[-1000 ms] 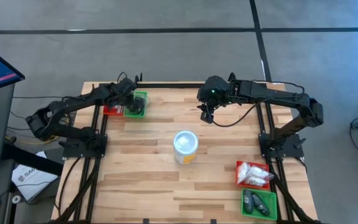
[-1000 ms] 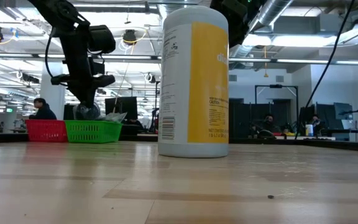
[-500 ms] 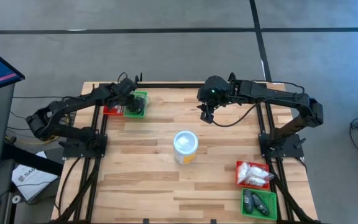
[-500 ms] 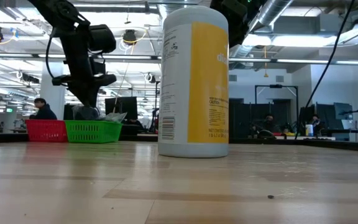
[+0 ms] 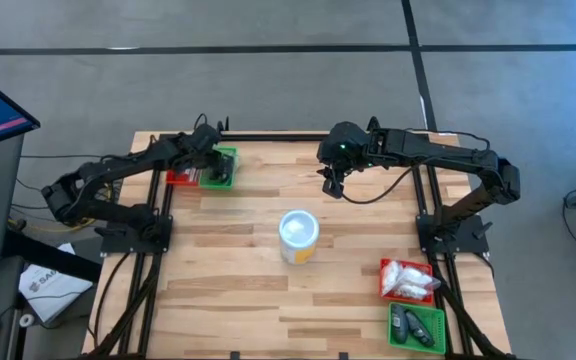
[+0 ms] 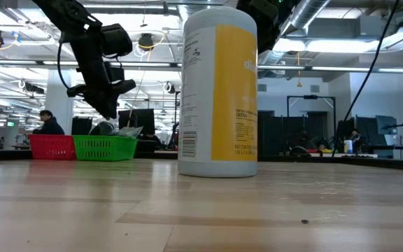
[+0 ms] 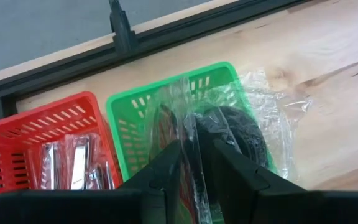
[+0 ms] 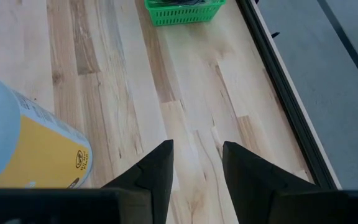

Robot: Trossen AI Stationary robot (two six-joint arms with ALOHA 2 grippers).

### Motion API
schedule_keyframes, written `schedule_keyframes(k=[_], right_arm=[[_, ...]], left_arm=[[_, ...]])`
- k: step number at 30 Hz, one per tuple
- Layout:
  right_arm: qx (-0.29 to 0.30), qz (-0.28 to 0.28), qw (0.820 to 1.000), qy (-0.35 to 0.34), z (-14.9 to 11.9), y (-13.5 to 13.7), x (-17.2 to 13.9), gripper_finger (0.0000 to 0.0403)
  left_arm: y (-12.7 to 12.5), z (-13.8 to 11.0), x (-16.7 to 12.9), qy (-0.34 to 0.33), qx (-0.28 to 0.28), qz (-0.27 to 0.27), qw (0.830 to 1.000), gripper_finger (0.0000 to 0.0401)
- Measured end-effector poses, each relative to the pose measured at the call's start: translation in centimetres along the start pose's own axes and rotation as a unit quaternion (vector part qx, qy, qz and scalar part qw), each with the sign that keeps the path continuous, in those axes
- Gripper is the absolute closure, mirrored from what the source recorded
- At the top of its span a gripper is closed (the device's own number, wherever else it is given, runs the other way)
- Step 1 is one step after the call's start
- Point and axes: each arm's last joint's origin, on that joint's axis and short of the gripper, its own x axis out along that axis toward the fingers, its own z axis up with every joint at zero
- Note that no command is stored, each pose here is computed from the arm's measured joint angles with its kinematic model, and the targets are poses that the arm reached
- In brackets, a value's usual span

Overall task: Pick & Place Travel size toiletries
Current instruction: Put the black hairbrush into the top green basket

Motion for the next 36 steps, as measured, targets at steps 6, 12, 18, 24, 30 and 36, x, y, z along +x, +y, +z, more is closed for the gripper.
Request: schedule_keyframes(k=[6, 12, 18, 24, 30, 36], right_arm=[[0.0, 0.0, 1.0, 0.0, 0.0, 0.0, 0.0, 0.0274], [0.0, 0.0, 1.0, 0.0, 0.0, 0.0, 0.0, 0.0274], [0.0, 0.0, 1.0, 0.0, 0.0, 0.0, 0.0, 0.0274], [0.0, 0.0, 1.0, 0.001, 0.0, 0.0, 0.0, 0.0274], [0.0, 0.0, 1.0, 0.004, -0.1, 0.0, 0.0, 0.0274], [-0.001, 0.001, 1.0, 0.004, -0.1, 0.0, 0.0, 0.0274]], left_arm=[[-0.1, 0.1, 0.0, -0.007, 0.0, -0.003, 1.0, 0.0319], [-0.2, 0.4, 0.0, -0.022, 0.01, -0.008, 1.0, 0.0322], [-0.2, 0.6, 0.0, -0.03, 0.016, -0.011, 0.999, 0.0323], [-0.3, 0.6, -0.4, -0.032, 0.018, -0.029, 0.999, 0.0324], [-0.5, 0.7, -1.7, -0.057, 0.043, -0.046, 0.996, 0.0325], [-1.0, 0.3, -2.2, -0.056, 0.053, -0.091, 0.993, 0.0325]])
